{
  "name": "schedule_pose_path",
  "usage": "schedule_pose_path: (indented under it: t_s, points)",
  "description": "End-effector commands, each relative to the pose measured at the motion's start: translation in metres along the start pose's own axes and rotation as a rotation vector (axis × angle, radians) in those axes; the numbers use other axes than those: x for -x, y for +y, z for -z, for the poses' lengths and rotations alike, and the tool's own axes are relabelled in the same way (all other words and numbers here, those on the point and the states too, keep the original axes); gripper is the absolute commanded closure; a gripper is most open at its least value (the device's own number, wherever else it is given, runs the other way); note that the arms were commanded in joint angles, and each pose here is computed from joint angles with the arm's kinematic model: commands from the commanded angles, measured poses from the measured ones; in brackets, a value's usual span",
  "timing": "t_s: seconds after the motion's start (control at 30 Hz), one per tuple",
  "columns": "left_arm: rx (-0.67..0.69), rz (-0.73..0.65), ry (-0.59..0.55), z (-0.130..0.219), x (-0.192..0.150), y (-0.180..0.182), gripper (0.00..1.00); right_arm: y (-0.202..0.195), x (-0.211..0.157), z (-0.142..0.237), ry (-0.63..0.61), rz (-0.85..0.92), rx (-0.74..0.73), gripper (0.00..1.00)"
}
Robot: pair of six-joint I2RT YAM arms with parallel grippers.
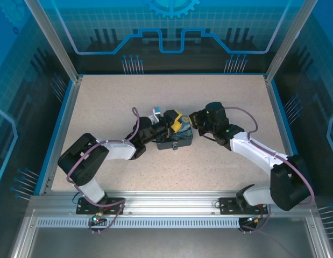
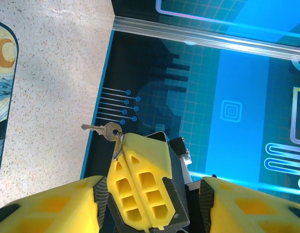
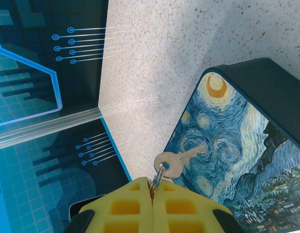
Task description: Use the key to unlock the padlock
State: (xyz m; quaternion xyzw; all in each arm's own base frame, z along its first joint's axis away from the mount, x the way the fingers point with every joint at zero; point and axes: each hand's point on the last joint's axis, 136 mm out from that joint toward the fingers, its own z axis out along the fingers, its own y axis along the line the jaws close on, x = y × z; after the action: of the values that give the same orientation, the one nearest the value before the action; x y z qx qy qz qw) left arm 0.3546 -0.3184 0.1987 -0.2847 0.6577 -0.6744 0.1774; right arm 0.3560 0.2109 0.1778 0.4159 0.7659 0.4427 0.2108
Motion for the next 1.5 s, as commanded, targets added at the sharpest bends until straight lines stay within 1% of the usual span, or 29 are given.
schedule_pose_path:
  t_s: [0.0, 0.53, 0.77, 0.93, 1.07, 1.23, 1.27, 1.47]
  points:
    - [-0.071, -0.017, 0.004, -0.006, -0.003, -0.019, 0.48, 0.008, -0.004, 0.000, 0.024, 0.022, 0.028, 1.00]
    - [-0.065, -0.015, 0.010, -0.017, -0.001, -0.019, 0.58, 0.011, -0.019, -0.009, 0.086, 0.028, 0.039, 1.00]
    - [-0.048, -0.028, -0.006, -0.010, 0.001, -0.010, 0.57, 0.012, -0.014, -0.005, 0.064, 0.035, 0.040, 1.00]
    - [-0.047, -0.041, -0.024, 0.004, 0.001, -0.009, 0.49, 0.013, -0.005, 0.002, 0.025, 0.060, 0.031, 1.00]
    - [-0.031, -0.063, -0.026, 0.008, -0.001, -0.010, 0.45, 0.015, -0.006, 0.001, 0.028, 0.065, 0.035, 1.00]
    - [-0.032, -0.067, -0.019, 0.004, -0.001, -0.013, 0.47, 0.017, -0.015, -0.002, 0.053, 0.069, 0.044, 1.00]
    - [-0.032, -0.068, -0.019, 0.003, -0.001, -0.013, 0.49, 0.031, -0.019, 0.000, 0.062, 0.075, 0.072, 1.00]
    - [-0.034, -0.067, -0.018, 0.000, 0.000, -0.013, 0.54, 0.034, -0.029, 0.000, 0.083, 0.085, 0.079, 1.00]
